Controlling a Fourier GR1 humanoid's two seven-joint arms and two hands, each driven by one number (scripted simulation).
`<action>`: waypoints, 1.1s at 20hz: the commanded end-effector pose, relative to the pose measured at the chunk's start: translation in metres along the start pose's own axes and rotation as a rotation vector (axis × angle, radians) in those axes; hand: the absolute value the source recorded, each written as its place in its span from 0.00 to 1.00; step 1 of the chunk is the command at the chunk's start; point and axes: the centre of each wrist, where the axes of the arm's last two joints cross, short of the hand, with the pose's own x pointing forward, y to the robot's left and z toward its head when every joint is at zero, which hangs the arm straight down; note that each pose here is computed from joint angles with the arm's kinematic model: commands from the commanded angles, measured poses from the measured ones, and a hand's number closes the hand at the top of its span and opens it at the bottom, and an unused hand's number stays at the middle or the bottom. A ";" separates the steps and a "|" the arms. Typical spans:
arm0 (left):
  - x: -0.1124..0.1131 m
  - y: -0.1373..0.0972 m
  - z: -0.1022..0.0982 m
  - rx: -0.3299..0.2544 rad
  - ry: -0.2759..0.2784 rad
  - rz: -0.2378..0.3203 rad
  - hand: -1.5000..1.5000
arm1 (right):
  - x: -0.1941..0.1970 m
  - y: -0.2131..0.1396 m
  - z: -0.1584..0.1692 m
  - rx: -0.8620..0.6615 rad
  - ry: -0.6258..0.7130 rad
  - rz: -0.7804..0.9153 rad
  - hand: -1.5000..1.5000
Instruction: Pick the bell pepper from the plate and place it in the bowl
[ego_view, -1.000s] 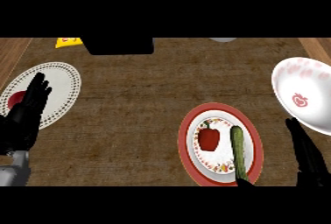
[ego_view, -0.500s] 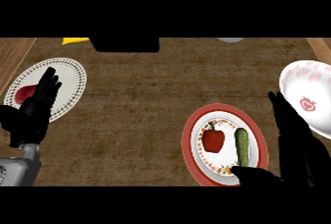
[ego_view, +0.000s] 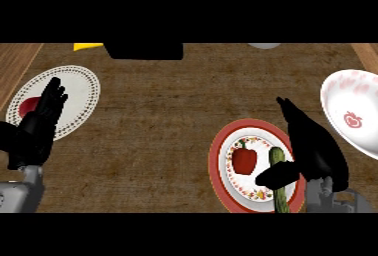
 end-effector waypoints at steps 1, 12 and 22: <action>-0.008 0.014 -0.006 0.006 0.006 0.012 0.50 | 0.014 -0.001 -0.014 0.164 0.101 0.086 0.00; -0.007 0.000 -0.014 0.018 -0.001 -0.012 0.50 | 0.025 0.039 -0.044 0.289 0.207 0.239 0.00; -0.008 0.009 0.004 0.010 0.004 -0.003 0.50 | 0.031 0.065 -0.035 0.208 0.179 0.280 0.00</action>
